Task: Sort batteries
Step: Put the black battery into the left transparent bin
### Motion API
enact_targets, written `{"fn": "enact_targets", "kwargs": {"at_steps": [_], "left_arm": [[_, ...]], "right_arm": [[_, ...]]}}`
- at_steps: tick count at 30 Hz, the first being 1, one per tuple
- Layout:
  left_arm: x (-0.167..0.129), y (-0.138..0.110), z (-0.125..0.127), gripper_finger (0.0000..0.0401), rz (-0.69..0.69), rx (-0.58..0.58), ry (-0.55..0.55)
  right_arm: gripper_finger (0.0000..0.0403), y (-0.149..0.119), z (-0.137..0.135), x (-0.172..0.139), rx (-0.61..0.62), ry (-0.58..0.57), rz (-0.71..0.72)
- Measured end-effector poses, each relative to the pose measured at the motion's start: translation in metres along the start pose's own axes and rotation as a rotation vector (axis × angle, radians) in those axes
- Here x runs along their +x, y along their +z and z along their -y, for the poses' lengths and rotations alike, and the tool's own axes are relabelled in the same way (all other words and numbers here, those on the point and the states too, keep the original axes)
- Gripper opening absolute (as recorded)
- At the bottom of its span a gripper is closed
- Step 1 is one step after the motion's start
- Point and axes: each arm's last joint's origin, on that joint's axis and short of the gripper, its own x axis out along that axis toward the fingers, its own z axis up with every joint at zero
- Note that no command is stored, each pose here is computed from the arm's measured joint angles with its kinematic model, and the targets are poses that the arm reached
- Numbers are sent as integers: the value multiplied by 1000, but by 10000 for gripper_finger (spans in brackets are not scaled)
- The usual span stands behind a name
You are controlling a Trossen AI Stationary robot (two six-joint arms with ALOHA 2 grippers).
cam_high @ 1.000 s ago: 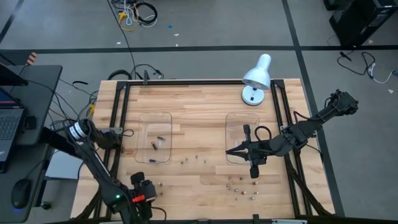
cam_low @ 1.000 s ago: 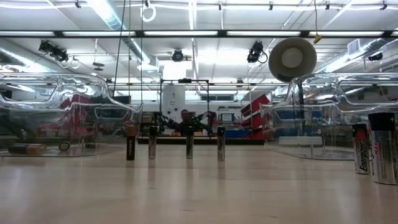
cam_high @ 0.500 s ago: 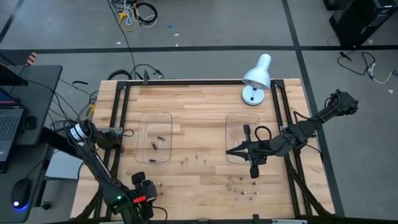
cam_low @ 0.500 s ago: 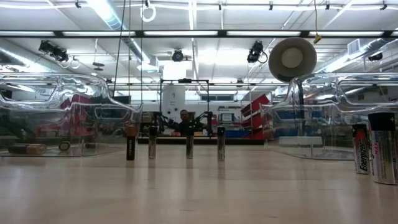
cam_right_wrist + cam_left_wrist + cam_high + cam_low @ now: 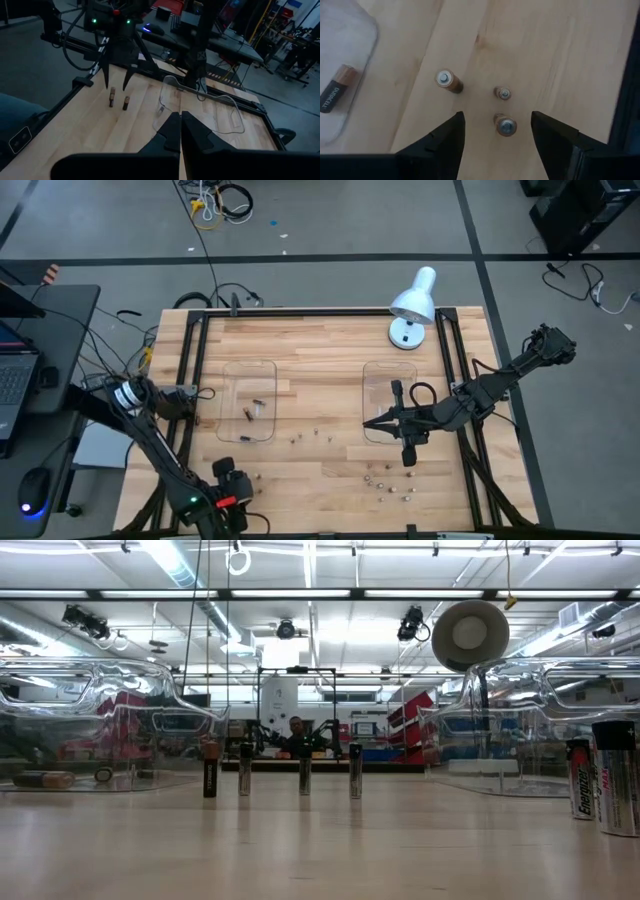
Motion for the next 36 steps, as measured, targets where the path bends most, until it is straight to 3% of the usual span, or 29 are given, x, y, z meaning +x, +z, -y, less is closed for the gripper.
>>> {"fn": "enact_targets", "kwargs": {"at_steps": [24, 36], "left_arm": [[10, -7, 4, 219, 17, 20, 30], [10, -8, 4, 117, -1, 19, 26]], "right_arm": [[3, 0, 0, 0, 3, 0, 1], [3, 0, 0, 0, 3, 0, 1]]}}
